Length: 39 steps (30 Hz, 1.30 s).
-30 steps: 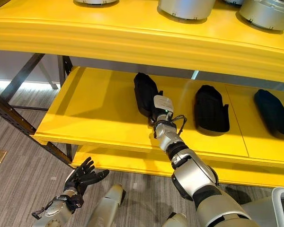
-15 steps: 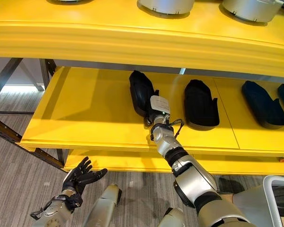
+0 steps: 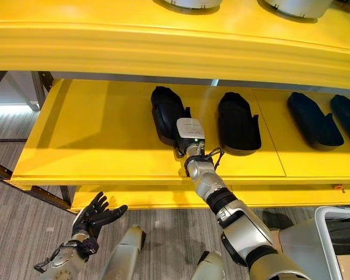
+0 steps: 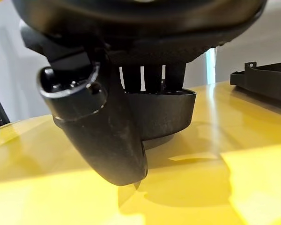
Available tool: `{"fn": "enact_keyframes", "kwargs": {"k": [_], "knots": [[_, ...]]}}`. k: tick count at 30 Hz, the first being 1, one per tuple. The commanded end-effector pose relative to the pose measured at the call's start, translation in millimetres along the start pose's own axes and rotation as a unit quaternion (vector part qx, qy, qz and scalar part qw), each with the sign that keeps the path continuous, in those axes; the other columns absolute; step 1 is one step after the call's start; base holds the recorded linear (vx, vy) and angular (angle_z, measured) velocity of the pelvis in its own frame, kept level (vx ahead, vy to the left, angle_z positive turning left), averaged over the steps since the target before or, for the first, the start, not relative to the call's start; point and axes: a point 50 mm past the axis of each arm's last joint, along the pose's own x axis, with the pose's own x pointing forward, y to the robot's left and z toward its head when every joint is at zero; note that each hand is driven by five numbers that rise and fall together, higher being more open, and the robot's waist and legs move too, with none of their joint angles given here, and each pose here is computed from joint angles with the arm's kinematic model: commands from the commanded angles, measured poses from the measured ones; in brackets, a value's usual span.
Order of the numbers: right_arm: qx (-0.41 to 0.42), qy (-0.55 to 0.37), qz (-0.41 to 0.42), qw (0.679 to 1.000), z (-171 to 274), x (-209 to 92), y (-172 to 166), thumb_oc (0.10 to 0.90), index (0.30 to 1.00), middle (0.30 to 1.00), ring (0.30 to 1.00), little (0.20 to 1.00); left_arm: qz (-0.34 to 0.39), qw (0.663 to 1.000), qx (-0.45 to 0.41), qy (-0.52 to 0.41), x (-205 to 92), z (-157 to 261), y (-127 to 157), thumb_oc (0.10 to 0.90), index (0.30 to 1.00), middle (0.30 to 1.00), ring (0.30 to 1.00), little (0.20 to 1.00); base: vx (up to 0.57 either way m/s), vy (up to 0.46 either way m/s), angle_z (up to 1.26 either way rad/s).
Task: Move parts from the plastic box to the shelf.
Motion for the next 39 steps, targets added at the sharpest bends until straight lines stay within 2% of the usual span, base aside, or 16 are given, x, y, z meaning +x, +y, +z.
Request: {"fn": "enact_keyframes", "kwargs": {"k": [1,23,39], "knots": [[-0.050,-0.005,-0.043,0.998,-12,6,-25,0.400,0.300,0.300,0.300,0.300,-0.036,0.995,-0.008,-0.094,-3,32,-12,0.900,1.000,1.000,1.000,1.000,0.00,0.000,0.00],[-0.054,-0.072,-0.030,0.995,14,2,-22,0.400,0.300,0.300,0.300,0.300,-0.027,0.995,-0.010,-0.094,-6,30,-5,0.900,1.000,1.000,1.000,1.000,0.00,0.000,0.00],[0.003,-0.092,-0.017,0.996,37,-3,-10,0.400,0.300,0.300,0.300,0.300,-0.020,0.995,-0.009,-0.095,-6,31,-4,0.900,1.000,1.000,1.000,1.000,0.00,0.000,0.00]]}}
